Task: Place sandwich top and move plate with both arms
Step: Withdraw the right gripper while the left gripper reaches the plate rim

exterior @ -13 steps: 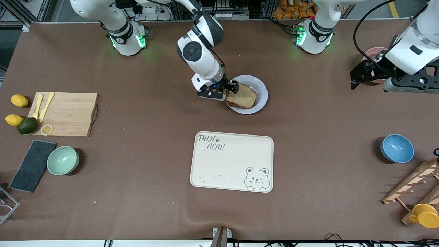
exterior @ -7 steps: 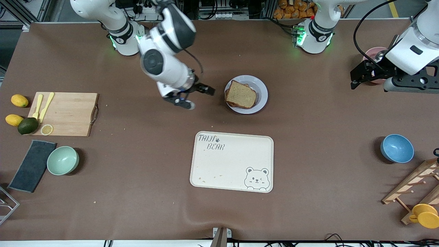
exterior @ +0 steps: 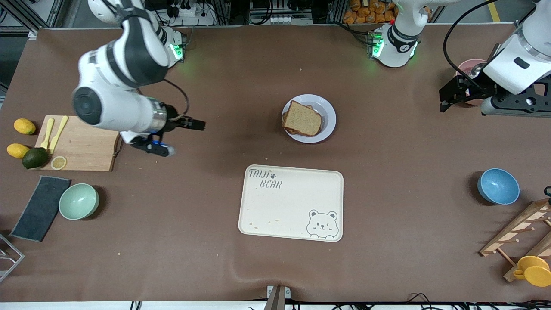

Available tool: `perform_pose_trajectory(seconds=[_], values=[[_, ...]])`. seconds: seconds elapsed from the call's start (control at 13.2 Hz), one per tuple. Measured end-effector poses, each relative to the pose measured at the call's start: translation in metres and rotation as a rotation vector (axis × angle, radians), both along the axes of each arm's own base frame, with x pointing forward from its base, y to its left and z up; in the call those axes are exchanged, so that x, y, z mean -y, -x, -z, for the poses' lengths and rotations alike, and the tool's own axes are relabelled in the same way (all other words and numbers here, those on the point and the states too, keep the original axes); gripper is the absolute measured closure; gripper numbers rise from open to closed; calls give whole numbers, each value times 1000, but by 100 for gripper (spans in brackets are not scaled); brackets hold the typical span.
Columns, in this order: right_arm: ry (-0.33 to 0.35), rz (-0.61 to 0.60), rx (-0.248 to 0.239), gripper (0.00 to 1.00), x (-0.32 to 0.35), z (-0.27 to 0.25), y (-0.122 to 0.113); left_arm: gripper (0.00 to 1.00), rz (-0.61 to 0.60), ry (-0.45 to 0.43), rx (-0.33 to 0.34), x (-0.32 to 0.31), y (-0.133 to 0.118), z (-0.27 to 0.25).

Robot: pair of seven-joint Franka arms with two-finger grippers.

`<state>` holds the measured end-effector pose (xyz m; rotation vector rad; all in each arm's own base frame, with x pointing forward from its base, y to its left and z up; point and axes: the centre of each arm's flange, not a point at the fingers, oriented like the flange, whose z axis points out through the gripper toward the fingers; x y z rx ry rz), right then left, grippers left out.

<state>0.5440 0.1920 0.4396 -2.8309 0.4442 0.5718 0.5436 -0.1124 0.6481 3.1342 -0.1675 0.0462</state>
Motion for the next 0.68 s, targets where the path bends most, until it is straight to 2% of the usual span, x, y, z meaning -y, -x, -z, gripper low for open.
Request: perform_pose_trajectory(seconds=[0.23, 0.45, 0.68], values=[[21, 53, -4, 0, 49, -13, -11, 0, 23, 0, 0, 13, 3, 0], [56, 38, 33, 0, 95, -23, -19, 0, 22, 0, -16, 13, -2, 8], [12, -11, 86, 0, 162, -27, -29, 0, 54, -4, -55, 30, -4, 28]])
